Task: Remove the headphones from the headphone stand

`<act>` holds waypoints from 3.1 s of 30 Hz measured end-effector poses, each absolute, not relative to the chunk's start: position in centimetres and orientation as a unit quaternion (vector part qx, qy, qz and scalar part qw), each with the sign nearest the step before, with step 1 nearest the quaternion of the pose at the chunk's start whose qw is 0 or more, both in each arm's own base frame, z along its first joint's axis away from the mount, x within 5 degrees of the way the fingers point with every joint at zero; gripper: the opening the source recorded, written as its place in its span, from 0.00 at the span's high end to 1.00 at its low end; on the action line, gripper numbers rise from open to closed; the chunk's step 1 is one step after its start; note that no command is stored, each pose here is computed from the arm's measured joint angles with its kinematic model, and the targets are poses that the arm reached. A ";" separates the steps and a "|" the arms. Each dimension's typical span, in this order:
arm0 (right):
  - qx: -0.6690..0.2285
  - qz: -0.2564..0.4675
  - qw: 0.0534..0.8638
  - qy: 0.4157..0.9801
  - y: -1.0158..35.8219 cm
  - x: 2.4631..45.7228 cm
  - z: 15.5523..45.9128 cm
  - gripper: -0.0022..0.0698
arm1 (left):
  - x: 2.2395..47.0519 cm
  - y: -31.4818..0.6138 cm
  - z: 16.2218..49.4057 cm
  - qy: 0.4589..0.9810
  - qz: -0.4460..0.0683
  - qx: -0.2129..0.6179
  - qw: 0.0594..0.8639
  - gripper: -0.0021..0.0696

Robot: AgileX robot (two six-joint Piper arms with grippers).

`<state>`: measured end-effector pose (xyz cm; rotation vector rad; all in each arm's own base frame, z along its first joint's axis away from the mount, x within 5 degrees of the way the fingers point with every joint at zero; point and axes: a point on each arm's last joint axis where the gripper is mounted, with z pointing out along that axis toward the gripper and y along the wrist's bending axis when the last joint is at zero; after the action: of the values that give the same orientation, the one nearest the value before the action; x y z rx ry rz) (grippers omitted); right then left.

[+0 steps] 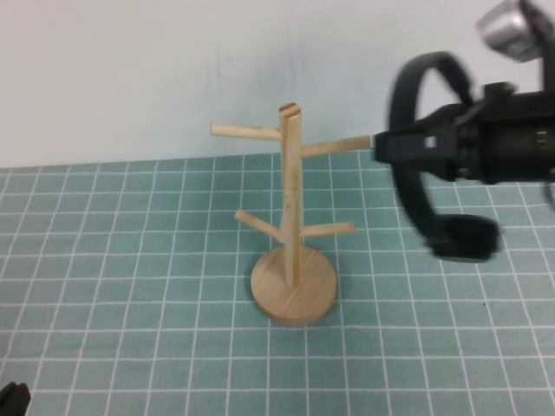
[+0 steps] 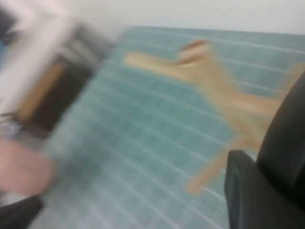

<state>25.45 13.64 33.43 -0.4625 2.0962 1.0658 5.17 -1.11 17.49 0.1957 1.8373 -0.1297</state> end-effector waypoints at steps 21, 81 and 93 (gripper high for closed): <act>-0.058 0.211 0.247 0.944 10.2 28.9 26.3 0.89 | 5.2 -1.1 17.5 0.793 -0.056 0.084 0.601 0.98; -0.108 0.043 0.526 0.843 2.0 9.0 35.8 0.98 | 5.2 -1.1 17.5 0.793 -0.056 0.084 0.601 0.98; -0.121 0.039 0.596 0.793 0.9 4.6 32.8 0.98 | 5.2 -1.1 17.5 0.793 -0.056 0.084 0.601 0.98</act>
<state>4.61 0.88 32.81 -0.2802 1.8412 0.0906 5.17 -1.11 17.49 0.1957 1.8373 -0.1297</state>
